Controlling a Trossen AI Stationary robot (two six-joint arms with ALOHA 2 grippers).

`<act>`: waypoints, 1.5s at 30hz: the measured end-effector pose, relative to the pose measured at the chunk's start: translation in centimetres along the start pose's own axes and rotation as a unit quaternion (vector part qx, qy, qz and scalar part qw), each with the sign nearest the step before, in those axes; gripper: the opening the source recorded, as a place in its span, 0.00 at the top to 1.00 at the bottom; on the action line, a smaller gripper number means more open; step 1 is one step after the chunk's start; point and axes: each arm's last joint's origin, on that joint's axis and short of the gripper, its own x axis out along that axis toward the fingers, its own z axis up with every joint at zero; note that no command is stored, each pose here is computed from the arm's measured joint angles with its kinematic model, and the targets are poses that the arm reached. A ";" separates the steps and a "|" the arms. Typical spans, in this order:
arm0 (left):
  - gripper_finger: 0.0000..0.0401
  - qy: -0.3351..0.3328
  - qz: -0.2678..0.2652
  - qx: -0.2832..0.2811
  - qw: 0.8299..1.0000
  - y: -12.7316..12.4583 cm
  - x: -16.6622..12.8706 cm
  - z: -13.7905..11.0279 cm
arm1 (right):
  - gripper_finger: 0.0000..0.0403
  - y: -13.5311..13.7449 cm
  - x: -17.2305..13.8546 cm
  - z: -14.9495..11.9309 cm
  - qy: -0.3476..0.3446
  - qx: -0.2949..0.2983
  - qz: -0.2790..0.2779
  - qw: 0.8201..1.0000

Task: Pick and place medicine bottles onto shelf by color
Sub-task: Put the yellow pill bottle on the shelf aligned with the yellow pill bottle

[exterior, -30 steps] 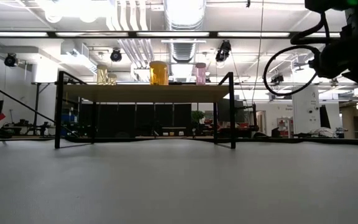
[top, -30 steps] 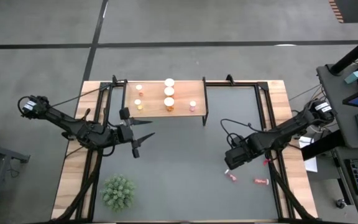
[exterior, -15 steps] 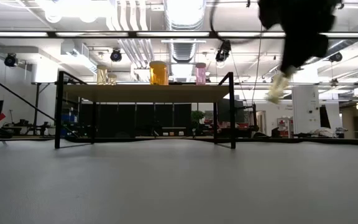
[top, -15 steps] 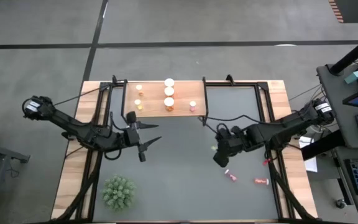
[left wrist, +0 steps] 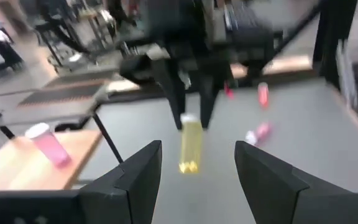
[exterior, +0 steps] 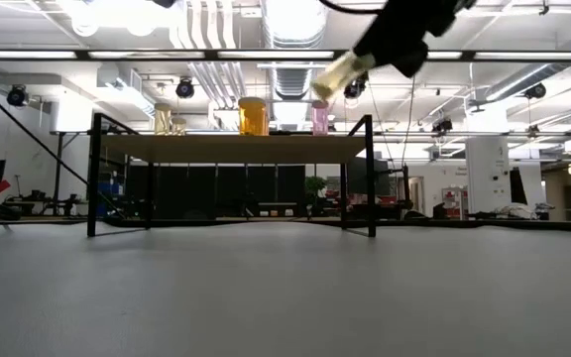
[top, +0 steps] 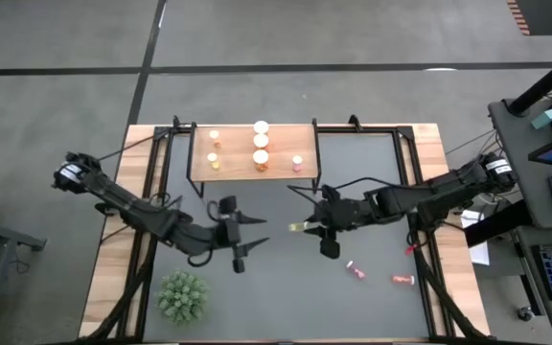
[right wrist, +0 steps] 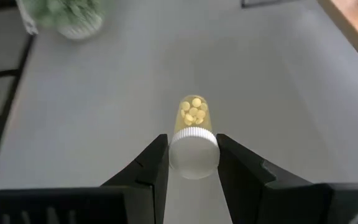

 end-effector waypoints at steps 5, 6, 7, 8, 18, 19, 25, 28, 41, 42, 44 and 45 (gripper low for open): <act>0.53 0.050 0.001 0.035 0.998 -0.8 1.8 0.2 | 0.74 -0.5 0.2 0.7 -0.019 -0.008 0.029 0.999; 0.53 0.054 -0.005 0.037 0.998 -0.9 2.1 0.2 | 0.74 -0.6 0.3 0.7 -0.021 -0.007 0.028 0.999; 0.53 0.059 -0.012 0.038 0.997 -0.8 2.5 0.2 | 0.74 -0.6 0.4 0.7 -0.022 -0.007 0.029 0.999; 0.53 0.064 -0.020 0.036 0.997 -0.8 2.9 0.2 | 0.74 -0.7 0.5 0.7 -0.022 -0.009 0.028 0.999; 0.53 0.128 -0.017 0.008 0.992 0.6 6.6 -2.5 | 0.74 -0.1 1.4 2.2 -0.027 -0.027 0.040 0.998; 0.53 0.130 -0.021 0.005 0.991 0.6 6.8 -2.6 | 0.74 -0.1 1.5 2.3 -0.022 -0.030 0.038 0.999; 0.55 0.131 -0.031 0.002 0.991 0.6 6.8 -2.6 | 0.74 0.4 2.4 3.7 -0.006 -0.059 0.033 0.998; 0.61 0.134 -0.031 0.003 0.991 0.7 6.7 -2.6 | 0.74 0.6 2.7 4.4 0.000 -0.072 0.032 0.997; 0.84 0.137 -0.024 0.018 0.990 0.9 6.3 -2.7 | 0.59 1.0 3.3 7.2 -0.009 -0.097 0.029 0.995; 0.83 0.134 -0.019 0.018 0.991 1.0 6.2 -2.5 | 0.57 0.9 3.1 7.6 -0.016 -0.101 0.028 0.994; 0.79 0.123 -0.011 0.020 0.992 1.4 5.6 -1.8 | 0.52 0.7 2.5 8.4 -0.030 -0.107 0.026 0.993; 0.78 0.117 -0.009 0.022 0.993 1.7 5.2 -1.4 | 0.49 0.6 2.0 8.9 -0.035 -0.110 0.024 0.993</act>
